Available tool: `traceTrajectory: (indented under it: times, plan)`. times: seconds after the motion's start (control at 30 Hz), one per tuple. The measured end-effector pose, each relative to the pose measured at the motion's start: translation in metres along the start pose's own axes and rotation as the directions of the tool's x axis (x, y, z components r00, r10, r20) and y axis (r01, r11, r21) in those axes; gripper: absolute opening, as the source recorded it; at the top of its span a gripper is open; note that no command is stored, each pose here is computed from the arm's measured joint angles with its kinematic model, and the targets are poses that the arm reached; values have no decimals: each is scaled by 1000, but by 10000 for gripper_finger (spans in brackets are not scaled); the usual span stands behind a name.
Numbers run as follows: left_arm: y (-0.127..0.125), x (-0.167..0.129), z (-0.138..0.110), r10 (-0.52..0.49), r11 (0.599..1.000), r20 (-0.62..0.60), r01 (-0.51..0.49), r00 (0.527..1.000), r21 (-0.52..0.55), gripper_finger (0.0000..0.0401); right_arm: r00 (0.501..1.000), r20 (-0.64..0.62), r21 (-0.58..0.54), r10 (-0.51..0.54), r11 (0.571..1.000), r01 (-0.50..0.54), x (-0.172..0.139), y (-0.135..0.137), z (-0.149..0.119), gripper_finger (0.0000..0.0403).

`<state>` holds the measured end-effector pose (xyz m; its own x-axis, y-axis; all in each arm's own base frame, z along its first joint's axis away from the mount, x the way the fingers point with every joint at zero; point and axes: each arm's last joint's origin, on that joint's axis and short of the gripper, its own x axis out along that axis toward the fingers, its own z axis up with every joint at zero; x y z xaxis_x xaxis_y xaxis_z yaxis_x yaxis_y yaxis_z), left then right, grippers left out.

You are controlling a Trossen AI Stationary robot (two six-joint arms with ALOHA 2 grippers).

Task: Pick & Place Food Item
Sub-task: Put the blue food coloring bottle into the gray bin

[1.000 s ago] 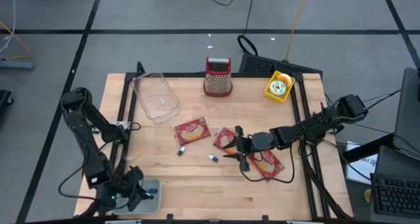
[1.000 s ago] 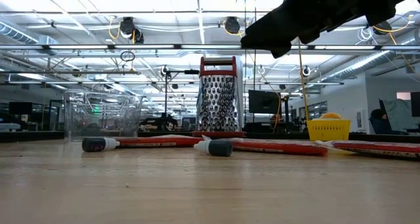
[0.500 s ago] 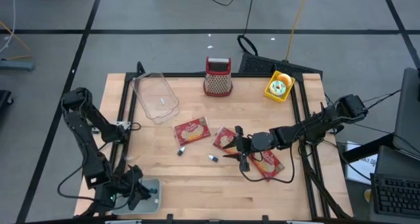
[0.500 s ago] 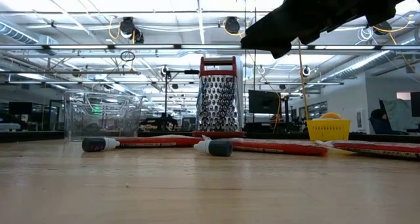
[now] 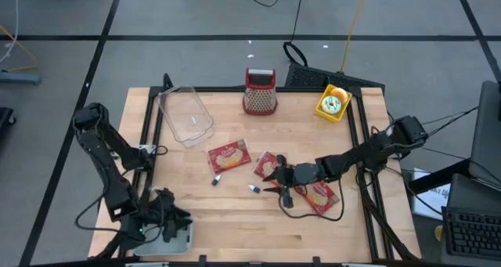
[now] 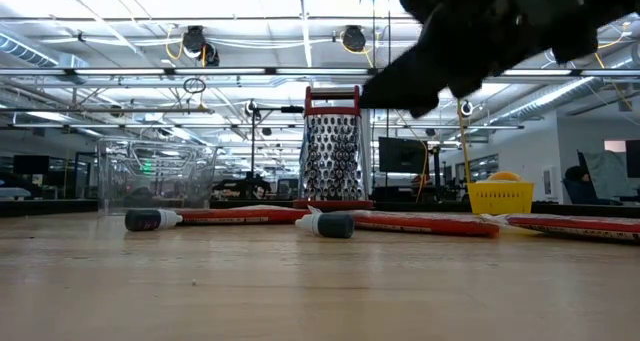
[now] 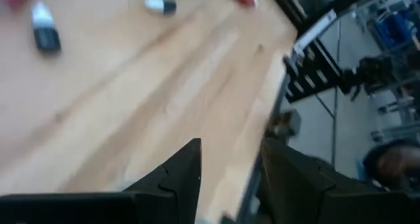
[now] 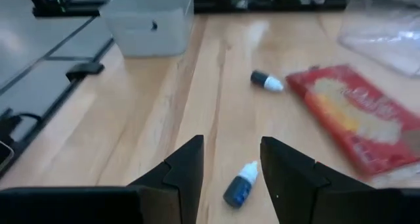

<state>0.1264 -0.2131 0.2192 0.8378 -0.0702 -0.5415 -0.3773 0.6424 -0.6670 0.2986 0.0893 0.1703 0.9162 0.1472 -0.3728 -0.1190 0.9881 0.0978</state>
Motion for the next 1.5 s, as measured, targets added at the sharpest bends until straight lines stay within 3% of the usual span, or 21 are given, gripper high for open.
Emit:
traceTrajectory:
  times: [0.1,0.2,0.33,0.43,0.57,0.63,0.77,0.93,1.17,1.3,1.5]
  plan:
    - [0,9,15,27,999,49,-28,998,26,166,999,-37,19,-7,1000,8,13,-1,-16,142]
    - [1,23,30,74,997,87,-73,993,-17,181,997,-66,48,-48,998,51,24,-3,-31,148]
    - [5,46,54,130,992,15,-130,991,-6,215,990,-127,42,-66,997,72,40,-1,-46,179]
    - [6,65,70,127,972,13,-127,992,195,240,989,-136,29,-55,998,59,52,5,-46,211]
    - [0,80,90,46,901,74,-73,996,427,258,974,-216,10,-69,997,73,63,8,-48,240]
    - [-1,83,98,26,862,107,-76,994,500,261,964,-251,2,-89,996,92,67,7,-49,243]
    - [-3,88,112,-4,822,160,-88,987,563,259,951,-276,4,-139,989,146,68,4,-49,229]
    - [2,96,120,-45,810,191,-76,981,581,244,951,-271,11,-148,988,156,68,1,-49,196]
    - [45,103,108,-181,832,216,33,959,554,222,953,-265,12,-147,988,156,69,0,-48,164]
    - [62,93,101,-271,837,235,108,934,536,209,956,-256,15,-147,988,156,69,0,-48,156]
    - [85,73,94,-320,846,278,142,905,514,189,957,-250,17,-146,988,155,69,0,-47,135]
